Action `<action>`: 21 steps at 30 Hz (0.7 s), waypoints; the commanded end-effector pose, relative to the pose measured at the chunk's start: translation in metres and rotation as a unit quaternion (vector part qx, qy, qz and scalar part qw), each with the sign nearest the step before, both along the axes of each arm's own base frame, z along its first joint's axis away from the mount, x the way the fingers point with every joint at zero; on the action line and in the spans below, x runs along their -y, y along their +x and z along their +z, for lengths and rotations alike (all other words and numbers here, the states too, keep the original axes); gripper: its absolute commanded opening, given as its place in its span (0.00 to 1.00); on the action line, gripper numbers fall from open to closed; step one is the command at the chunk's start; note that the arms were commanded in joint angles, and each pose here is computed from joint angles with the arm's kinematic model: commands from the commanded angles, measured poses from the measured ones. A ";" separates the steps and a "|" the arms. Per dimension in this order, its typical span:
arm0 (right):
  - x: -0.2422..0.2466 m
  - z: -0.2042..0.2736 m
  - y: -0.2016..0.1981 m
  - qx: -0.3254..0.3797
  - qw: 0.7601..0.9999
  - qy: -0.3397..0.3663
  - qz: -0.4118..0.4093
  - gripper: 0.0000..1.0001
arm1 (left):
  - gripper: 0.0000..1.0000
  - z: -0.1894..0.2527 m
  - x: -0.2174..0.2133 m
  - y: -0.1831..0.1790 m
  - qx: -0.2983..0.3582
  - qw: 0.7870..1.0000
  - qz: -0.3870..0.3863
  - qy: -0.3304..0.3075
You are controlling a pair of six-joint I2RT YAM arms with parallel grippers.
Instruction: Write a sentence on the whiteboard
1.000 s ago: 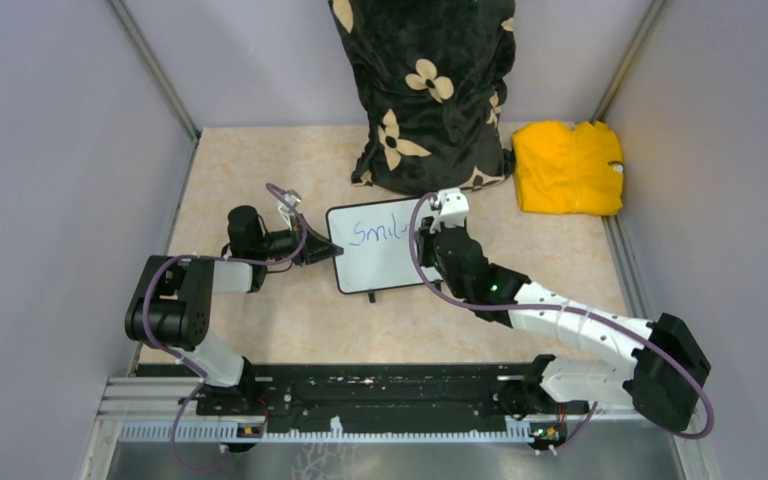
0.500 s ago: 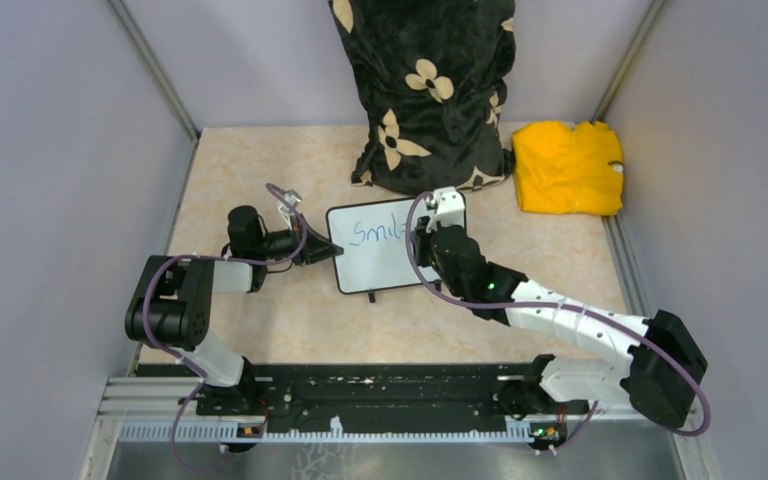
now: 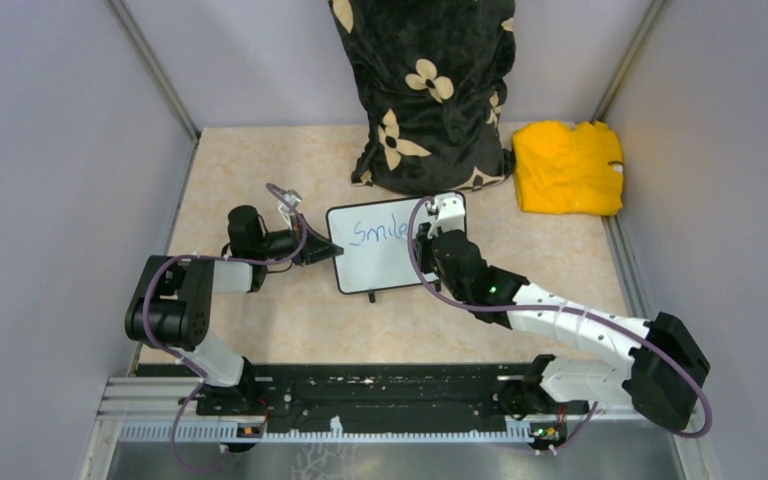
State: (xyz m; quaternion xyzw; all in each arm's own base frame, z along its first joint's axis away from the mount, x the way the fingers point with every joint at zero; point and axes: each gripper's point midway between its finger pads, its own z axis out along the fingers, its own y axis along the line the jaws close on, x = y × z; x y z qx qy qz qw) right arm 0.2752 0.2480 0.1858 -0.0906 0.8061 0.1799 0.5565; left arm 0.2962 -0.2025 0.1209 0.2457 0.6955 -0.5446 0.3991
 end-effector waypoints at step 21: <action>0.015 0.032 -0.002 0.042 0.999 0.022 -0.009 0.00 | 0.00 -0.003 0.001 0.005 0.011 1.000 0.005 0.012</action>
